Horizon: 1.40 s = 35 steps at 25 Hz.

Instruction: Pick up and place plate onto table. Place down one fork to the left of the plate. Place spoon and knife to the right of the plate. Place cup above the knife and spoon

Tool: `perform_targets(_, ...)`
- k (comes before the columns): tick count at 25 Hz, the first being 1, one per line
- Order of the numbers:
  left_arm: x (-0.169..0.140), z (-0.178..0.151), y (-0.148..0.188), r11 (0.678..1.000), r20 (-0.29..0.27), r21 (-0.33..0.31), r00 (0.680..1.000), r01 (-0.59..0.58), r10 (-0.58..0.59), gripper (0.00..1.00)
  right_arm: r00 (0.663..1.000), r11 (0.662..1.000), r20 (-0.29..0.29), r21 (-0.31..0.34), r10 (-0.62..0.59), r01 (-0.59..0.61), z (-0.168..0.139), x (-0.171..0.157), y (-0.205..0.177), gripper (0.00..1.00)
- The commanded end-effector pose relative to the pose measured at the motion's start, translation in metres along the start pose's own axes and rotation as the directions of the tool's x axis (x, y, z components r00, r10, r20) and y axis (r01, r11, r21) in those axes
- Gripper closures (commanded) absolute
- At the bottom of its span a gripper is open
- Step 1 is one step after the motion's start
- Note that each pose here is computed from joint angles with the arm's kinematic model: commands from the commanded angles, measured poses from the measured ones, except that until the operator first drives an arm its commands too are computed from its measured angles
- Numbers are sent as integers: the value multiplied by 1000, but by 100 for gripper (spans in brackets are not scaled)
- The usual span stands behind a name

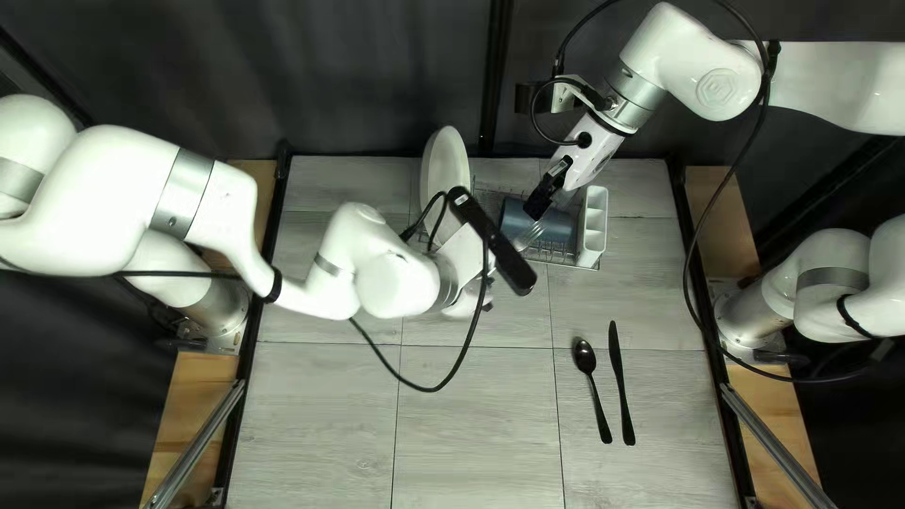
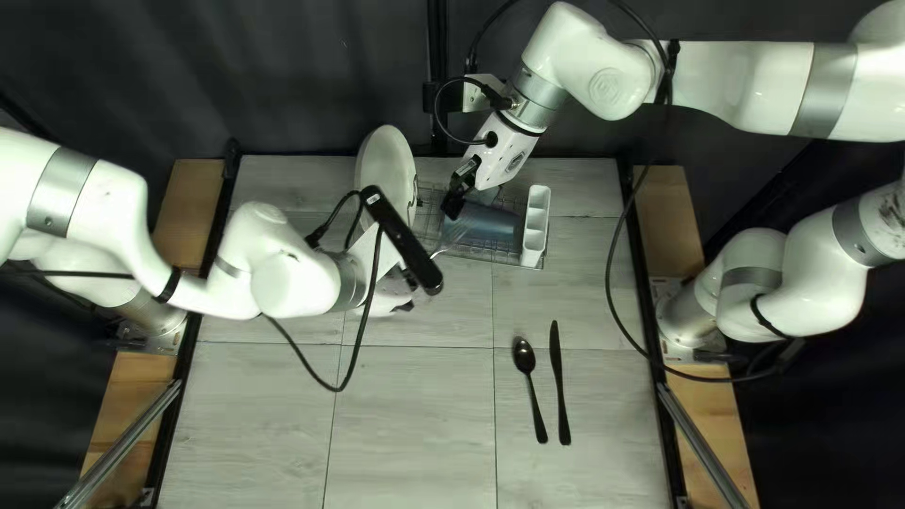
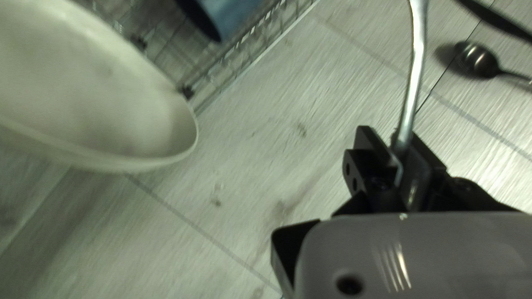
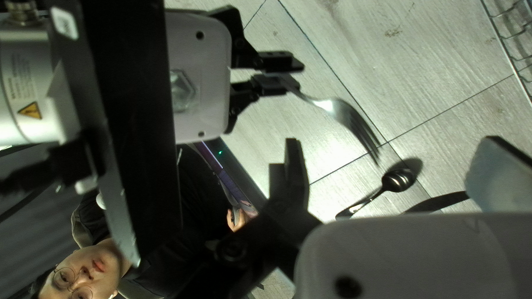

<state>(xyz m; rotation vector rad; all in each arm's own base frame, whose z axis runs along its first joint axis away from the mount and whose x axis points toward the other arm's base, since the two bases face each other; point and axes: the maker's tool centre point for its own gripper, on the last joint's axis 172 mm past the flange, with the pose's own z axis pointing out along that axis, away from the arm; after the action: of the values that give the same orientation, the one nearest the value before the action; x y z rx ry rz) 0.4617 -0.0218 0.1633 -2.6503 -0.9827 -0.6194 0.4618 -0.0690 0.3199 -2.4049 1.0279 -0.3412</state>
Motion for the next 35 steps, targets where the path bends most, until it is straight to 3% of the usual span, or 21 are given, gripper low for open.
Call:
perform_targets(1,-69,0,-12,999,65,34,997,34,-36,100,1000,1000,0,0,0,0,0,0,0,0)
perform_targets(13,-78,2,-14,998,91,30,994,59,-62,100,1000,1000,0,0,0,0,0,0,0,0)
perform_targets(17,-100,2,1,968,154,19,956,249,-249,100,1000,1000,0,0,0,0,0,0,0,0)
perform_targets(20,-125,3,18,916,215,56,892,396,-399,100,1000,1000,0,0,0,0,0,0,0,0)
perform_targets(27,-125,3,18,916,215,56,892,396,-399,100,1000,1000,0,0,0,0,0,0,0,0)
perform_targets(30,-133,19,4,875,251,122,838,469,-485,100,1000,1000,0,0,0,0,0,0,0,0)
perform_targets(31,-147,23,4,841,267,161,798,516,-540,100,1000,1000,0,0,0,0,0,0,0,0)
perform_targets(33,-167,25,7,792,288,180,739,584,-610,100,1000,1000,0,0,0,0,0,0,0,0)
perform_targets(34,-180,25,10,752,301,188,692,632,-657,100,1000,1000,0,0,0,0,0,0,0,0)
perform_targets(35,-186,24,12,733,305,196,670,652,-677,100,1000,1000,0,0,0,0,0,0,0,0)
